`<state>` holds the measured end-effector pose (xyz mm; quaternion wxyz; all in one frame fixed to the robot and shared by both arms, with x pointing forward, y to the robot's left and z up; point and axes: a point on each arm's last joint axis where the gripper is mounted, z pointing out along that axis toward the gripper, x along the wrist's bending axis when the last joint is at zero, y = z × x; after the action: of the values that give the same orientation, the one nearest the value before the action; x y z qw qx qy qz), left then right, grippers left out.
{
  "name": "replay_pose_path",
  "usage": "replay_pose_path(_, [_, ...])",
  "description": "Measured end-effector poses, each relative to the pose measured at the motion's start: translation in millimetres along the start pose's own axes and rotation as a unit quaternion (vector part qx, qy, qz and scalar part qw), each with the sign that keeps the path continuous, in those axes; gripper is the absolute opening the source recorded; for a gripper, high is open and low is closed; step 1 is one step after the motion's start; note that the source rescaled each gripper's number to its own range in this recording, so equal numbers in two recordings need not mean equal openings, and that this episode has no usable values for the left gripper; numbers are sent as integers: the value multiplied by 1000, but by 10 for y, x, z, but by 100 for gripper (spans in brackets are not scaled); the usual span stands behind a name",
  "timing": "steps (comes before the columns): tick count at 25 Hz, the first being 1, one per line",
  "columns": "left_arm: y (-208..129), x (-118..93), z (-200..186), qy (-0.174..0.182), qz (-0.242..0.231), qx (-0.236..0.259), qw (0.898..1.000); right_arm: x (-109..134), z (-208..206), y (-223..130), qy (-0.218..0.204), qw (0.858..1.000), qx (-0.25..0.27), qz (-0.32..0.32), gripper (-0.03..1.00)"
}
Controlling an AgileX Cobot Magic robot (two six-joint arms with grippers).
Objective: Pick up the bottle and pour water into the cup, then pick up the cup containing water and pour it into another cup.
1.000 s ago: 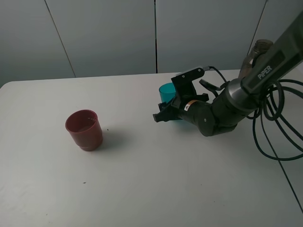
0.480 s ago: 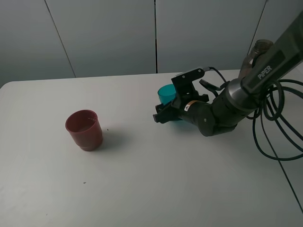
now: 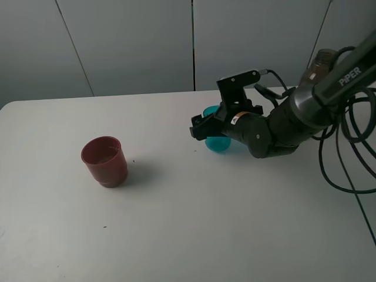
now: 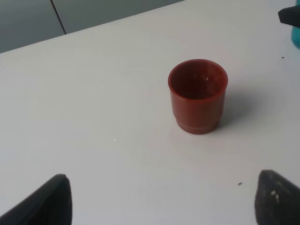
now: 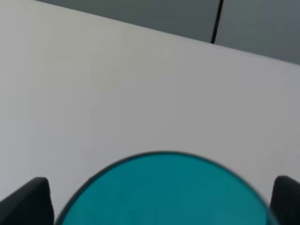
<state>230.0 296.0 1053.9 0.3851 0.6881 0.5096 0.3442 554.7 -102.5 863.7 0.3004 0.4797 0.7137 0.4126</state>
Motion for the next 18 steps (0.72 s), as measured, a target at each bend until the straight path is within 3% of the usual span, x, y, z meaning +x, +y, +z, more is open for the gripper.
replay_pose_path(11, [0,0,0,0,0,0,1000,-14,-414,619,18,999,-42,-11,99])
replay_pose_path(15, [0,0,0,0,0,0,1000,16,-688,855,55,998,-8,7,99])
replay_pose_path(18, [0,0,0,0,0,0,1000,49,-906,980,93,993,51,43,99])
